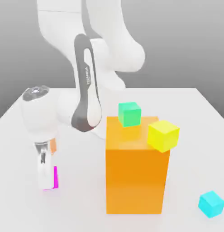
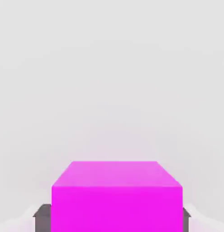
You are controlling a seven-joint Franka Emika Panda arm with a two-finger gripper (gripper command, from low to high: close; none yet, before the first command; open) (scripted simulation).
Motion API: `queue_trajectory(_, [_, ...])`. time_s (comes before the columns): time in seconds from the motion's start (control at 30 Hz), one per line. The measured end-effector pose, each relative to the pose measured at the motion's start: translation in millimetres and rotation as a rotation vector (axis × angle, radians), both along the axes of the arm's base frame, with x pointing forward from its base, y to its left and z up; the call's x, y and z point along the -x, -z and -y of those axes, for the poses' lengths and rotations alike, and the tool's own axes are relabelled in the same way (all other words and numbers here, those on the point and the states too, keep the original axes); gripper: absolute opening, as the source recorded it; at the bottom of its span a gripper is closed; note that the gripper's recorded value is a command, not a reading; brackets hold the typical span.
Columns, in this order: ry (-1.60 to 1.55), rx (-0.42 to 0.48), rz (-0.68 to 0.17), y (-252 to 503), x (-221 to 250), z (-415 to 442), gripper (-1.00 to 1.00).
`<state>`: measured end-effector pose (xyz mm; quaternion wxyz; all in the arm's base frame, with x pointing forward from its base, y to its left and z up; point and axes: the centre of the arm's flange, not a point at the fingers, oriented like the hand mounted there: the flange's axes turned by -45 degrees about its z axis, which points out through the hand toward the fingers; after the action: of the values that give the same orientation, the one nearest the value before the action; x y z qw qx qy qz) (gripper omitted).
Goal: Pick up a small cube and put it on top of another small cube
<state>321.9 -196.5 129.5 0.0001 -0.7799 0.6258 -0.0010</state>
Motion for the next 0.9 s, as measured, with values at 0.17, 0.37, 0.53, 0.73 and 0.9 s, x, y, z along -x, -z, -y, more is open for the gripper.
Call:
queue_trajectory(0.17, [0.001, -0.001, 0.0, -24.1, -1.3, 0.6, -1.0])
queue_trajectory(0.37, [-0.102, 0.007, 0.038, -78.6, -39.8, -22.3, -1.0])
queue_trajectory(0.53, [-0.42, -0.005, 0.115, -120.8, -135.9, -128.7, -1.0])
queue_trajectory(0.73, [-0.803, -0.057, 0.194, -174.4, -191.8, -307.6, -1.0])
queue_trajectory(0.9, [-1.071, -0.065, 0.133, -167.7, -160.4, -436.7, -1.0])
